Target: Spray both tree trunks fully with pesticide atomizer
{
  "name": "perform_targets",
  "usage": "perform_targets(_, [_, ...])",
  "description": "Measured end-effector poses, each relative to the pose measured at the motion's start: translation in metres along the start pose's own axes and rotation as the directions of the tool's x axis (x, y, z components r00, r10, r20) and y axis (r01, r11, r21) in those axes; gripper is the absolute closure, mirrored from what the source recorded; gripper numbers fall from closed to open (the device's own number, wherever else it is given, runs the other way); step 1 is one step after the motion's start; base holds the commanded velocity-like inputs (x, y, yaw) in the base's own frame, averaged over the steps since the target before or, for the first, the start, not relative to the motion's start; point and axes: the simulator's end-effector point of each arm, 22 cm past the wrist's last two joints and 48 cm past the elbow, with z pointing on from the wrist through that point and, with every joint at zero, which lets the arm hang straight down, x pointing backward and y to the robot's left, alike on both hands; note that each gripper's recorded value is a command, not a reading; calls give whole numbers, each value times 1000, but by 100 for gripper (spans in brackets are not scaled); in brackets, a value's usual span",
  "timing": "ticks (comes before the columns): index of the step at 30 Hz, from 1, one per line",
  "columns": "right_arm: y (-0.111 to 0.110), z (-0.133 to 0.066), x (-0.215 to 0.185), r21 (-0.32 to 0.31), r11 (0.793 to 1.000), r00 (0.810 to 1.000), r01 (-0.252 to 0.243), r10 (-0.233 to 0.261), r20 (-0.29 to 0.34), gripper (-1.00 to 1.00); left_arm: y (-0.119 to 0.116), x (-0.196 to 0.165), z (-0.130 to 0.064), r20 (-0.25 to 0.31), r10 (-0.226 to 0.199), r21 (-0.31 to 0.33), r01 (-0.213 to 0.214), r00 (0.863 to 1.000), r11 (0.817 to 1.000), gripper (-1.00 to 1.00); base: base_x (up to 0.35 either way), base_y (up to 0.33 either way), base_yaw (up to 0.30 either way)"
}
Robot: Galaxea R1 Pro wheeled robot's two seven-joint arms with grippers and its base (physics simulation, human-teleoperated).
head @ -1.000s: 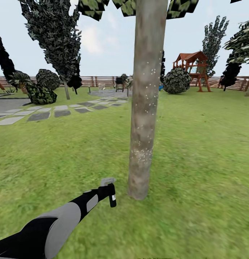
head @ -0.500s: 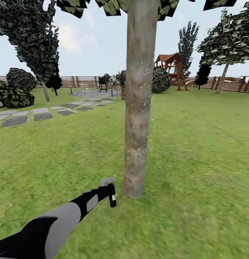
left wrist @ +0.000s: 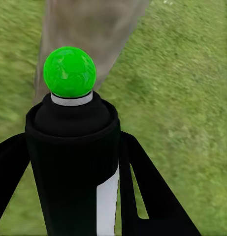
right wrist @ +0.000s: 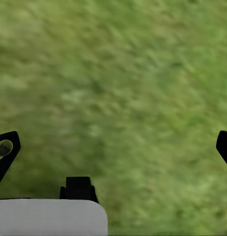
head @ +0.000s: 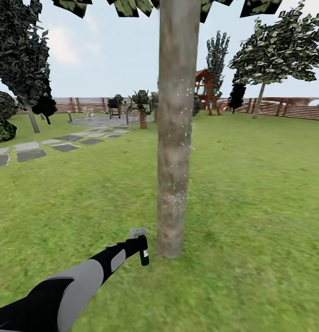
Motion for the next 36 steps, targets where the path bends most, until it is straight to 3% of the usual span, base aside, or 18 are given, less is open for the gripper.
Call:
perform_targets(7, [0, 0, 0, 0, 1000, 1000, 0, 0, 0, -100, 0, 0, 0, 0, 0, 0, 0, 1000, 1000, 100, 187, 350, -35])
perform_targets(16, [0, 0, -2, 0, 1000, 1000, -1, 1, 4, -100, -1, -2, -1, 3, 2, 1, -2, 1000, 1000, 100, 158, 350, -250])
perform_targets(36, [-1, 0, -6, 1, 1000, 1000, -2, 2, 13, -100, -5, -6, -3, 10, 6, 5, -6, 1000, 1000, 100, -29, 350, -234])
